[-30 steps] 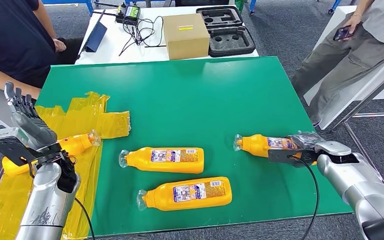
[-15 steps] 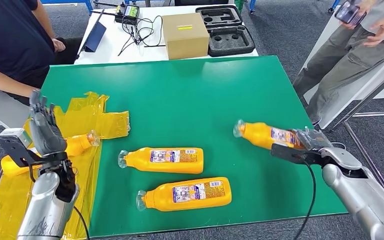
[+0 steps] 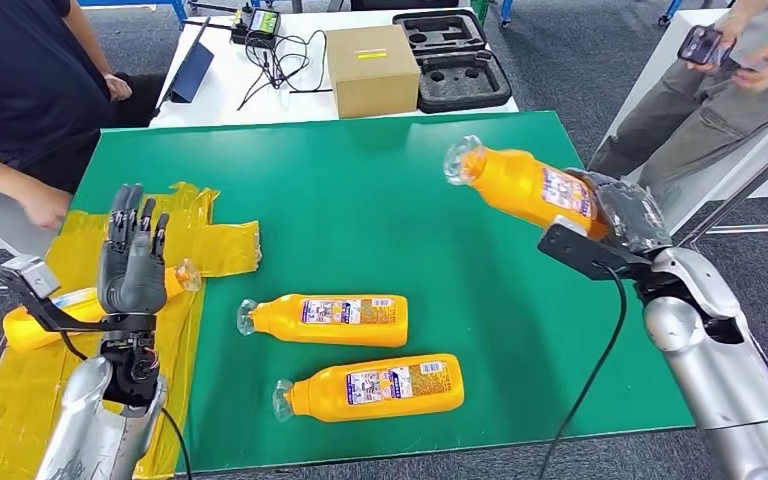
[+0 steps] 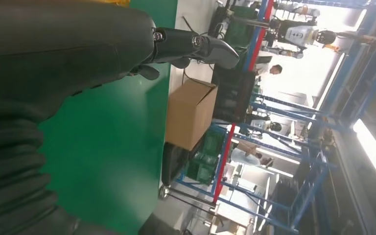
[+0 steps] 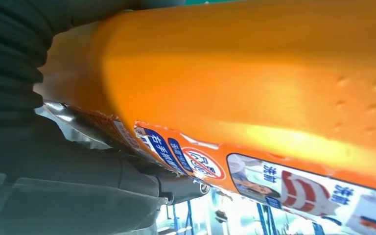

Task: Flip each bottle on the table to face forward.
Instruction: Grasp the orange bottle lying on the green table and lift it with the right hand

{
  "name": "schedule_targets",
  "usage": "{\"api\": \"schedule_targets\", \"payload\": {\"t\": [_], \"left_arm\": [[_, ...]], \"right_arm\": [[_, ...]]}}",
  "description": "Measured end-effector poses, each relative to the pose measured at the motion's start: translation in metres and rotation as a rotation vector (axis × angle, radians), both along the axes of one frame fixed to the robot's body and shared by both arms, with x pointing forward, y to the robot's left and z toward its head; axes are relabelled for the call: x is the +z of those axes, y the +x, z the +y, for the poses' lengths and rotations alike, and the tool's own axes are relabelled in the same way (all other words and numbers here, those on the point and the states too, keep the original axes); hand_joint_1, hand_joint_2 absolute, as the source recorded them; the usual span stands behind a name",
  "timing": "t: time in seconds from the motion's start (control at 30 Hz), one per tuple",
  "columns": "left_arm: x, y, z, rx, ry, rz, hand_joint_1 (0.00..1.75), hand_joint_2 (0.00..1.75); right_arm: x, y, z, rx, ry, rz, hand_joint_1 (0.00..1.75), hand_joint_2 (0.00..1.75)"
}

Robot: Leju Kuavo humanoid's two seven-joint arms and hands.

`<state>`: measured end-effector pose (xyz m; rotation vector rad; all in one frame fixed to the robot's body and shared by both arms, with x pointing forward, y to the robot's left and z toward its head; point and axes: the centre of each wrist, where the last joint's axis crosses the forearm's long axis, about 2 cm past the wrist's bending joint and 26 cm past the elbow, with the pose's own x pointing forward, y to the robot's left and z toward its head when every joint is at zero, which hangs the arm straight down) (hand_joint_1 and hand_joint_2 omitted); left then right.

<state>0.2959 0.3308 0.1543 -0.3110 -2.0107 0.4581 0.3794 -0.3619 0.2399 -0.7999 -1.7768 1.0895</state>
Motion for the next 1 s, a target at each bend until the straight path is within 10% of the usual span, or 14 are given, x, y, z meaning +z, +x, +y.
{"api": "schedule_targets", "payload": {"t": [0.53, 1.0], "left_arm": [[0.005, 0.001, -0.01, -0.094, -0.066, -0.016, 0.0, 1.75], [0.034, 0.01, -0.071, -0.336, -0.265, -0.056, 0.0, 1.75]], "right_arm": [[0.005, 0.001, 0.033, 0.043, 0.101, -0.07, 1.75, 1.75], [0.003, 0.004, 0.223, 0.124, 0.251, -0.106, 1.75, 1.75]]}}
